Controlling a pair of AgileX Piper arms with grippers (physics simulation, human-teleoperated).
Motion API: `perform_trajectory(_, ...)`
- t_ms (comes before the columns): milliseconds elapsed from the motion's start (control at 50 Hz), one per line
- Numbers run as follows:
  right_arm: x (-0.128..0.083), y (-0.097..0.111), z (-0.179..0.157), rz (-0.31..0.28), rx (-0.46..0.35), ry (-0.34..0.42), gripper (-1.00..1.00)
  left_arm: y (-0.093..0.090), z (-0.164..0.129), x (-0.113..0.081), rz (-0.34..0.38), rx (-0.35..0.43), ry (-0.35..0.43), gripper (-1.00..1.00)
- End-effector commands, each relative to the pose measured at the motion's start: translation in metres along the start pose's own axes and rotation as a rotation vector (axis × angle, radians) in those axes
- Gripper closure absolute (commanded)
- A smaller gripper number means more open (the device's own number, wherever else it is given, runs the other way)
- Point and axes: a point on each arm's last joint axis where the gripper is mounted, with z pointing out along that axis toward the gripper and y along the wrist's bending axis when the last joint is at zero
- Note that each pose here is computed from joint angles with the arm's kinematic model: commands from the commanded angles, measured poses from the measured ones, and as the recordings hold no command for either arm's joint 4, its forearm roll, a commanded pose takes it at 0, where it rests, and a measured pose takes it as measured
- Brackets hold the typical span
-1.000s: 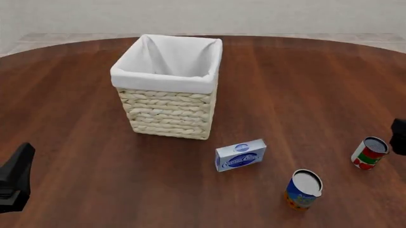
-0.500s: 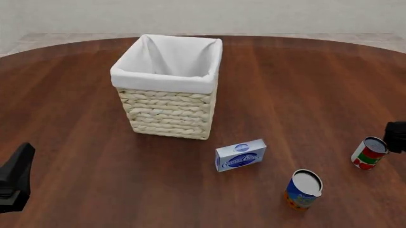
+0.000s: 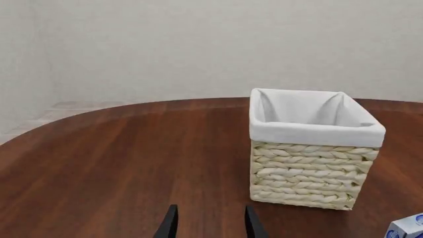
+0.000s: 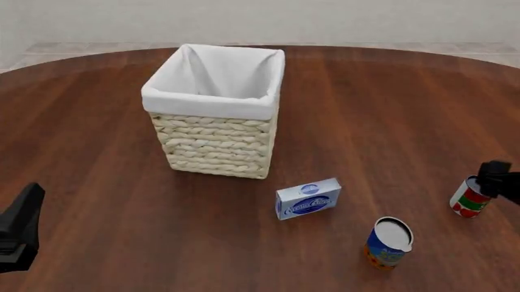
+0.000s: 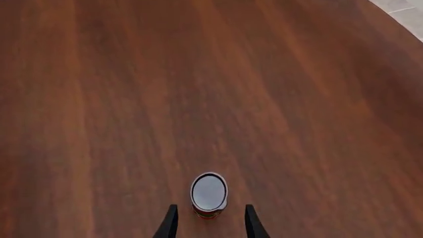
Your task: Pick up the tomato sauce, and put it in the basket.
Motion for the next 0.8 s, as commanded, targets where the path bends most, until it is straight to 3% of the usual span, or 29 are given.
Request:
perform_trajectory(20, 0.011, 0.000, 0.015, 0.011, 0.001, 0.025, -1.00, 0.000, 0.000, 0.000, 0.000, 0.000, 0.000, -1.00)
perform_trajectory(800, 0.038, 0.000, 0.051, 0.016, 0.003, 0.083, -1.00, 0.000, 0.000, 0.000, 0.000, 0.000, 0.000, -1.00)
